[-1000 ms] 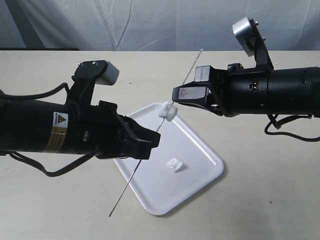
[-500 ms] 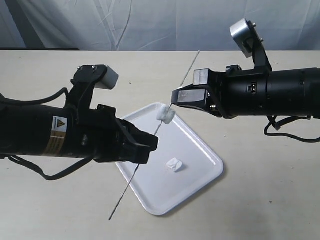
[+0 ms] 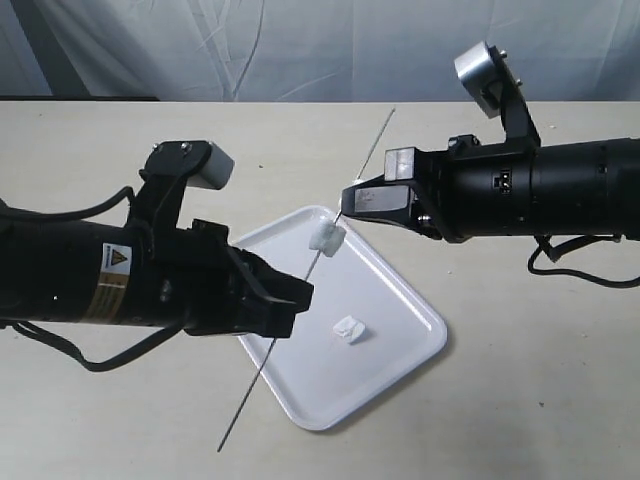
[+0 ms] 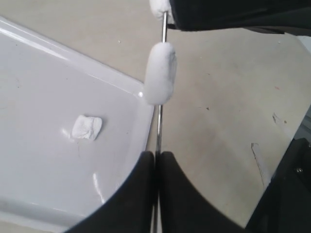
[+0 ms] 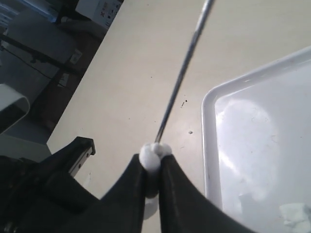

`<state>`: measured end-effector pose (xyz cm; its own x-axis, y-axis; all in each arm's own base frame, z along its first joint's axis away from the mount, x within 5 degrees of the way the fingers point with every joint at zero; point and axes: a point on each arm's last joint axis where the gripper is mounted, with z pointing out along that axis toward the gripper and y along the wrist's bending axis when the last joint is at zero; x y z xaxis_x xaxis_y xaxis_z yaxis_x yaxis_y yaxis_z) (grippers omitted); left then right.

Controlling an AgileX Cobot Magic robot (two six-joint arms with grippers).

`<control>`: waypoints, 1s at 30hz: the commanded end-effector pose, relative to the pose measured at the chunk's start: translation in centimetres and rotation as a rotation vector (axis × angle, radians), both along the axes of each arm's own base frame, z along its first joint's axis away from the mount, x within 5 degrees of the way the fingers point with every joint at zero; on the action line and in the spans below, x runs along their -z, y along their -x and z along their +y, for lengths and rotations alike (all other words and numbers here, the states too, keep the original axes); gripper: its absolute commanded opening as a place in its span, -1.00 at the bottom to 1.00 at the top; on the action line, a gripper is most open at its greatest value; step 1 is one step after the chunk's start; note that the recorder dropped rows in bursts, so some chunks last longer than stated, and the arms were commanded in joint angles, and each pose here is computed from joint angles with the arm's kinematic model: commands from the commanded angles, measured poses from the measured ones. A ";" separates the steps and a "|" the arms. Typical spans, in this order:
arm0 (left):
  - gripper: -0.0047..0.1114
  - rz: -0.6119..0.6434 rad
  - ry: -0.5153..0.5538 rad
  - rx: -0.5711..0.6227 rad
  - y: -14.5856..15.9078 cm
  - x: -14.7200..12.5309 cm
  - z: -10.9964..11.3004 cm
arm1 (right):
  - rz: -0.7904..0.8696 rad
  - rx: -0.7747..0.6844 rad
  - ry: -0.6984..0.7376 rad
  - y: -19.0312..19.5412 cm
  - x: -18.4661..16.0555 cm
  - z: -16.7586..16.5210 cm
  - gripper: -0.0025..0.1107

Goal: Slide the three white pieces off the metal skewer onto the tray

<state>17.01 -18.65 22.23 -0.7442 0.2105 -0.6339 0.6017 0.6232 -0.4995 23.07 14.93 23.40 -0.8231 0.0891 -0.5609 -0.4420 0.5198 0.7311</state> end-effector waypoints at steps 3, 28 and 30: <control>-0.92 0.074 -0.040 0.035 1.3 2.0 0.6 | -0.015 0.109 0.025 -0.9 -0.1 -0.7 -0.97; -0.92 0.180 0.017 0.118 2.8 2.3 0.4 | -0.141 0.246 0.073 -4.0 -3.2 -0.9 -0.97; -0.92 0.185 0.005 0.109 2.9 2.6 0.6 | -0.143 0.246 0.072 -4.1 -3.2 -0.9 -0.97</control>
